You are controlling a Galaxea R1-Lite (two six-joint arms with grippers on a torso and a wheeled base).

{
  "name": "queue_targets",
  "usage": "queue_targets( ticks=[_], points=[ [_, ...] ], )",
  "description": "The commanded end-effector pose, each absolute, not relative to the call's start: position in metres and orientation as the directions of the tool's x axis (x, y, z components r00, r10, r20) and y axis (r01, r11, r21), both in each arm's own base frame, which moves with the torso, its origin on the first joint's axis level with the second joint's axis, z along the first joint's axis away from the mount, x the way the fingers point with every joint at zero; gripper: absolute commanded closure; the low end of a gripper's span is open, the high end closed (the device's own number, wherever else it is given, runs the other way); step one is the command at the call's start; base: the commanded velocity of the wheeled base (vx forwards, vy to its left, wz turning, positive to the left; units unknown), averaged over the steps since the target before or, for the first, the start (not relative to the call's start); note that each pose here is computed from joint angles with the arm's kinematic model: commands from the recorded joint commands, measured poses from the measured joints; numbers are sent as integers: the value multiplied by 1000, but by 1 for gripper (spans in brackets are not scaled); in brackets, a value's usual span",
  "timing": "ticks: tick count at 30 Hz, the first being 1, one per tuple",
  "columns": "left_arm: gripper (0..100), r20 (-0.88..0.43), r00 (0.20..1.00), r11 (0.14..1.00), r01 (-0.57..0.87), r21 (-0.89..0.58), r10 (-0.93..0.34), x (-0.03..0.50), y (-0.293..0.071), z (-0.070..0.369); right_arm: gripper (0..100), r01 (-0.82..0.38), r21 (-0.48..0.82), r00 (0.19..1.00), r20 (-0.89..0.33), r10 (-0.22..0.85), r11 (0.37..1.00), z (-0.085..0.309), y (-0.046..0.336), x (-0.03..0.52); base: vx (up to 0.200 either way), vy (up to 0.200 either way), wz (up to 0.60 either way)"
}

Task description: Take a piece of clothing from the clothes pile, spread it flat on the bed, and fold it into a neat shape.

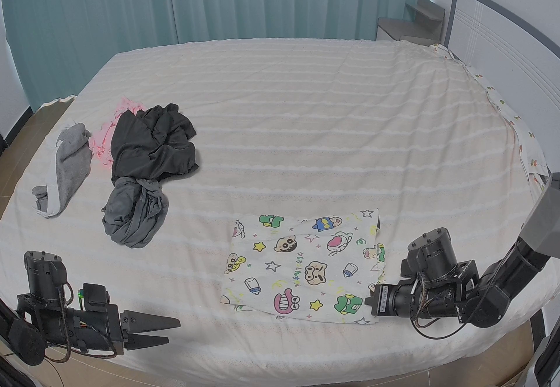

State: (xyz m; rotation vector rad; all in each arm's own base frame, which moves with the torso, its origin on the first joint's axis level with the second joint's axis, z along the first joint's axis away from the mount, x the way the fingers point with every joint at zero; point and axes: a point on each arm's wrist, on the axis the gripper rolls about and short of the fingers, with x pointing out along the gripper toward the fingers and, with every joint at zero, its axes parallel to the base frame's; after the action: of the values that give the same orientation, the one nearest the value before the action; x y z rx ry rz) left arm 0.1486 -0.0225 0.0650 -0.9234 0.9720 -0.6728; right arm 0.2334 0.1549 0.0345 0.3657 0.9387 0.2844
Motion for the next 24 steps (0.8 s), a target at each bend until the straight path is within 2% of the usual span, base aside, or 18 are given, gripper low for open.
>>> queue_targets(
  ticks=[1,16,17,24],
  points=[
    [0,-395,417,460,65,-885,-818,146,-22,63,100,-76,432,581,-714,392,899,44,148,229,0,0,0],
    [0,-397,417,462,62,-885,-818,146,-22,63,100,-43,426,587,-721,368,904,46,135,228,0,0,0],
    [0,-397,417,462,62,-885,-818,146,-22,63,0,-43,425,586,-722,367,904,46,136,228,0,0,0],
    [0,-372,461,481,144,-865,-806,162,-24,73,0,-44,433,605,-706,369,900,51,133,228,0,0,0]
  ],
)
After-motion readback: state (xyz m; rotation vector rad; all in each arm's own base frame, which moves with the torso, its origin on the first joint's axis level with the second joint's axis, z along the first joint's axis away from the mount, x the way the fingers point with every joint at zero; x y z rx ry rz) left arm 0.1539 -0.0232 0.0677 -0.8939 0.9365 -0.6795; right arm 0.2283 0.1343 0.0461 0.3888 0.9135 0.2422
